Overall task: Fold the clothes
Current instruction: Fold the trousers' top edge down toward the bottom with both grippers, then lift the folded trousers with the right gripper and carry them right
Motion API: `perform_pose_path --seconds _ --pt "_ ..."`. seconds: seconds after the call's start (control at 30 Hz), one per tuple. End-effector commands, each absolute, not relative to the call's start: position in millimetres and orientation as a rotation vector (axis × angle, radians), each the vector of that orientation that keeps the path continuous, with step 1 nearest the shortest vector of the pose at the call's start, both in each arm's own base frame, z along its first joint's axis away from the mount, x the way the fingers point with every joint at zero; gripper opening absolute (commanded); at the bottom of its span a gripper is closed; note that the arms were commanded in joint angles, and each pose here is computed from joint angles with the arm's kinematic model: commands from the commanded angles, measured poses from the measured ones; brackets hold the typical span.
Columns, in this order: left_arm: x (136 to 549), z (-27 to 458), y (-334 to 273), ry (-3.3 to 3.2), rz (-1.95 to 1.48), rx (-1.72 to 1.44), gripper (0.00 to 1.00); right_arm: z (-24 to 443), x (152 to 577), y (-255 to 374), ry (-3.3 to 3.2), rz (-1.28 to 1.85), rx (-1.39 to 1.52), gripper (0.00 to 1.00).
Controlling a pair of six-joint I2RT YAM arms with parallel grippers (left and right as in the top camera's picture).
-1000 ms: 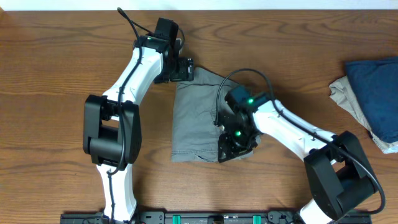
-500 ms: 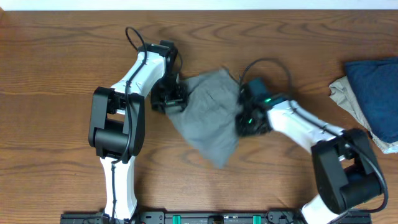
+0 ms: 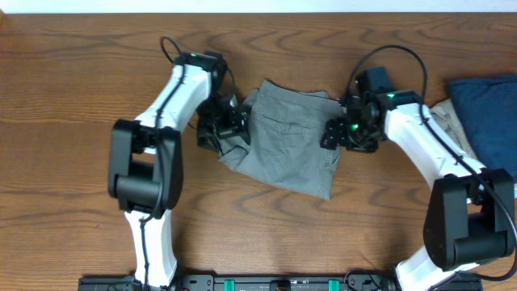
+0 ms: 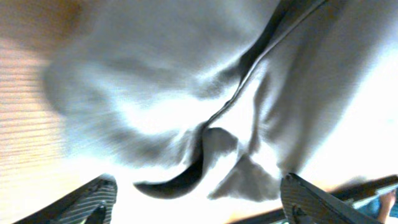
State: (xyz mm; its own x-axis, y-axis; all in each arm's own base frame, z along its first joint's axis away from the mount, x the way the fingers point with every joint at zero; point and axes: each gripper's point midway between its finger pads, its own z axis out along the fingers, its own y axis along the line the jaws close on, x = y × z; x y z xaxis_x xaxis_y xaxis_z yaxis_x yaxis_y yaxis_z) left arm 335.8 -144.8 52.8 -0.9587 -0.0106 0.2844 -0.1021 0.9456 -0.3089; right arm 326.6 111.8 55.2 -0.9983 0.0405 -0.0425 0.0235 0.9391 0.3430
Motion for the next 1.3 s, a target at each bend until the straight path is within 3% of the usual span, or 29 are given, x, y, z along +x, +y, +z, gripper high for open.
perform_pose_path --seconds 0.0,0.1,0.3,0.7,1.0,1.1,1.2,1.23,1.27 --pt "349 75 -130 -2.917 0.434 0.076 0.88 58 326 98 3.052 0.588 0.132 0.72" --pt "355 71 -122 -2.952 0.372 0.072 0.91 59 328 85 3.046 0.611 0.21 0.77" --pt "381 63 -136 -3.064 0.477 -0.168 0.96 53 321 80 3.039 0.682 0.124 0.99" --pt "362 49 -184 -2.877 0.951 -0.376 1.0 17 300 137 2.848 1.078 -0.046 0.99" --pt "355 46 -184 -2.854 0.952 -0.364 1.0 -3 293 196 2.827 1.149 -0.185 0.91" --pt "355 46 -184 -2.854 0.951 -0.364 1.0 -13 296 205 2.83 1.094 -0.197 0.74" --pt "355 46 -184 -2.854 0.951 -0.364 1.0 -13 304 206 2.808 1.027 -0.215 0.43" --pt "355 46 -184 -2.854 0.951 -0.364 1.0 -12 307 205 2.804 1.009 -0.213 0.23" --pt "355 46 -184 -2.854 0.951 -0.363 1.0 -11 309 203 2.8 0.995 -0.207 0.13"
